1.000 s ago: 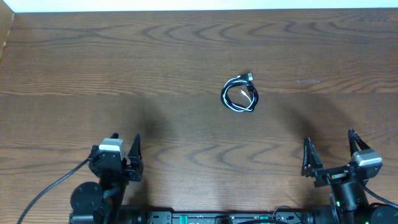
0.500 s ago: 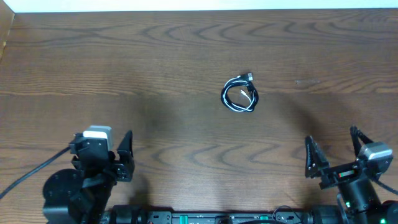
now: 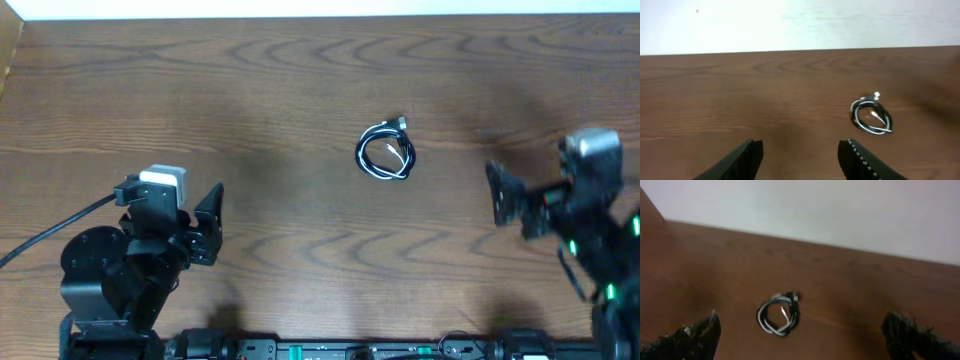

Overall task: Untangle cables
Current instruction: 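Raise both arms and move grippers forward toward the cable coil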

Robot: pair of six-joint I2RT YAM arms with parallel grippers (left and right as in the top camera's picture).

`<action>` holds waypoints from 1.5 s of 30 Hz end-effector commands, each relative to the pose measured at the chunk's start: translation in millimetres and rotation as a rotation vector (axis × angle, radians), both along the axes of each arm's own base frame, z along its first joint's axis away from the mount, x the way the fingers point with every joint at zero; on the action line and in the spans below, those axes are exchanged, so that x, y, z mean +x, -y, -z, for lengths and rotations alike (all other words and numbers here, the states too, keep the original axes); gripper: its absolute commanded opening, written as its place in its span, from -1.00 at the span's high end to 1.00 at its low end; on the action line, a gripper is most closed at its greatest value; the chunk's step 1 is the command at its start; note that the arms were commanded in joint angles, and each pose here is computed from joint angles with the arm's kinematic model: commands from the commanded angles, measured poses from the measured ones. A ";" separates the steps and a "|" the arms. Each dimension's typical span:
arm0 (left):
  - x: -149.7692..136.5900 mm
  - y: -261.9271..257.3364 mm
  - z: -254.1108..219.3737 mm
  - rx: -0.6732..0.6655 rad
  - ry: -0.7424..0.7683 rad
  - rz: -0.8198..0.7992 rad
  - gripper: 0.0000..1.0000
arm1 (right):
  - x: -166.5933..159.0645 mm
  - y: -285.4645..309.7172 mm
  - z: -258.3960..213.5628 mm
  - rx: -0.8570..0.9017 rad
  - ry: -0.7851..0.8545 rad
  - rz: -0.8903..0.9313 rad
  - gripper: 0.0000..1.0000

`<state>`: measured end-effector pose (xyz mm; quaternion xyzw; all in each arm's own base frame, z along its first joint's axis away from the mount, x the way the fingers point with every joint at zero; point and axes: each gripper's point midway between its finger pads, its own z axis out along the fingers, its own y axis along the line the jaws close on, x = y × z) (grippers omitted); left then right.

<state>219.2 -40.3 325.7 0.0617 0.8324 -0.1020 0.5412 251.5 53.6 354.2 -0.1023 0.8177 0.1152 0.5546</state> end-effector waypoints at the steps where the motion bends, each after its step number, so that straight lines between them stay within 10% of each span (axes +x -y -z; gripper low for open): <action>1: -0.1 10.8 -9.6 -0.009 0.019 0.066 -0.08 | 31.5 -0.6 1.8 -0.028 -0.080 -0.017 -0.98; 16: 23.5 27.5 -2.8 0.002 -0.004 0.186 -0.08 | 66.2 4.9 30.4 -0.097 -0.288 -0.019 -0.98; 17: 24.1 27.5 -4.3 0.003 0.003 0.186 -0.96 | 65.5 6.8 31.4 -0.103 -0.292 -0.009 -0.98; 29: 24.3 27.5 -4.5 0.004 0.004 0.186 -0.96 | 54.2 19.8 48.6 -0.147 -0.380 0.050 -0.99; 36: 38.8 27.3 12.4 -0.002 -0.062 0.186 -0.13 | 62.4 19.8 49.6 -0.147 -0.370 0.051 -0.99; 42: 68.4 27.4 34.6 -0.036 -0.149 0.172 -0.55 | 75.4 23.0 64.6 -0.160 -0.414 0.065 -0.99; 45: 88.1 35.6 46.7 -0.102 -0.196 0.197 -0.61 | 88.9 26.5 83.5 -0.176 -0.467 0.078 -0.65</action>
